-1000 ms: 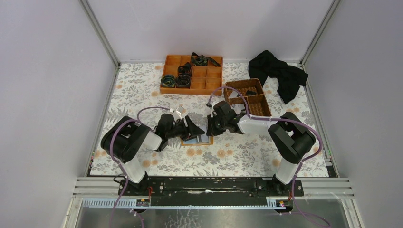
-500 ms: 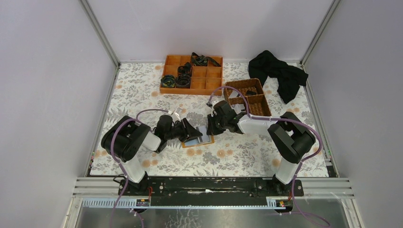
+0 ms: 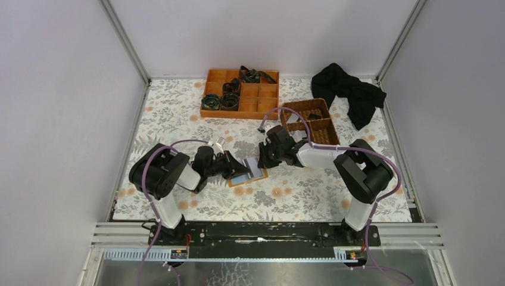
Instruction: Take the credit cards out of the card holder
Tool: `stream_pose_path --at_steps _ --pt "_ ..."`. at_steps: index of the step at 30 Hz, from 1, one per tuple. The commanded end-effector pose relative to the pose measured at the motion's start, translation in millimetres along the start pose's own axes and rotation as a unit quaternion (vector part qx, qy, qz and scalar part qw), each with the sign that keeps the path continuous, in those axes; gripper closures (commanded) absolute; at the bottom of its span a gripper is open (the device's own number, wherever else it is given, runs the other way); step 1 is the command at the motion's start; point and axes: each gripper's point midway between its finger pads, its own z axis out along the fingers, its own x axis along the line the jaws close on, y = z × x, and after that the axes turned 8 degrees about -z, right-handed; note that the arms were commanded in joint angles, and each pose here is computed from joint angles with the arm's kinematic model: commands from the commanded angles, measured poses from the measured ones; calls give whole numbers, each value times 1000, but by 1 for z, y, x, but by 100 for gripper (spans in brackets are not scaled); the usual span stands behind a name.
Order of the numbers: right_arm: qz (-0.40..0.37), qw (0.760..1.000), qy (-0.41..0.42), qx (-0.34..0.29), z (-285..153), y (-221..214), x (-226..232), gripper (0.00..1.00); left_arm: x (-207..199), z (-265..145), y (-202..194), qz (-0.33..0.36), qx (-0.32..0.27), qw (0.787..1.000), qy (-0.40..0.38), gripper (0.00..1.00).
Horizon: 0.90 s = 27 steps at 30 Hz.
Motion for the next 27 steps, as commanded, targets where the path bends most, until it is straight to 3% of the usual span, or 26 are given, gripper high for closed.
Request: stream_pose_path --at_steps 1,5,12,15,17,27 --pt "3 1000 -20 22 5 -11 -12 91 -7 0 1 8 1 1000 -28 89" --pt "4 999 -21 23 6 -12 -13 91 -8 -1 0 6 4 999 -33 100" --pt "9 999 -25 24 7 -13 -17 91 -7 -6 5 7 -4 1000 -29 100" --pt "11 999 -25 25 8 -14 -18 91 -6 -9 8 9 -7 1000 -24 88" --pt "11 999 -24 26 8 -14 -18 92 -4 -10 9 9 -9 1000 -20 87" --pt "14 999 -23 27 9 -16 -18 92 -5 -9 7 4 -4 1000 -30 97"
